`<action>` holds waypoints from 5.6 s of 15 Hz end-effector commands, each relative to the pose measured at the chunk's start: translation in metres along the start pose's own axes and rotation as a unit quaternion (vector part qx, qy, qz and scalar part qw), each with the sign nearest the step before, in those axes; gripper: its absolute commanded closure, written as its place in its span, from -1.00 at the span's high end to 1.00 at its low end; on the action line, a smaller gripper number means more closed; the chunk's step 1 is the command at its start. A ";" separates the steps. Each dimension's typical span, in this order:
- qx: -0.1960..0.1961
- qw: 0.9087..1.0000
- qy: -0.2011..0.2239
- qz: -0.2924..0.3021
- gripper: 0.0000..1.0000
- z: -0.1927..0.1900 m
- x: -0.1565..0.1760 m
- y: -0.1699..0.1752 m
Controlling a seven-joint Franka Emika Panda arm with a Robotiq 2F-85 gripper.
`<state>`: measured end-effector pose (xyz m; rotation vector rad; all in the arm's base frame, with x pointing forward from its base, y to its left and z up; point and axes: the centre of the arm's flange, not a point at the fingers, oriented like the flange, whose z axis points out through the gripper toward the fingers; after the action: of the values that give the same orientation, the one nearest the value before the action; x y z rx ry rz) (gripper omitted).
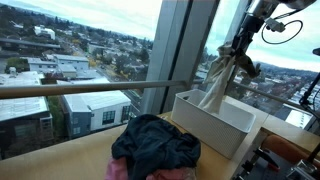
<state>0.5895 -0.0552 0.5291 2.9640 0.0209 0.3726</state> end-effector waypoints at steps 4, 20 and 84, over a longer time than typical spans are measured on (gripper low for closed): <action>0.002 1.000 -0.015 -0.010 0.54 -0.006 -0.005 0.000; 0.097 0.970 -0.039 -0.219 1.00 0.221 -0.021 -0.314; 0.074 0.982 0.172 -0.029 -1.00 -0.211 -0.010 0.059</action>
<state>0.5312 -0.0554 0.7189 2.9842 0.2174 0.8781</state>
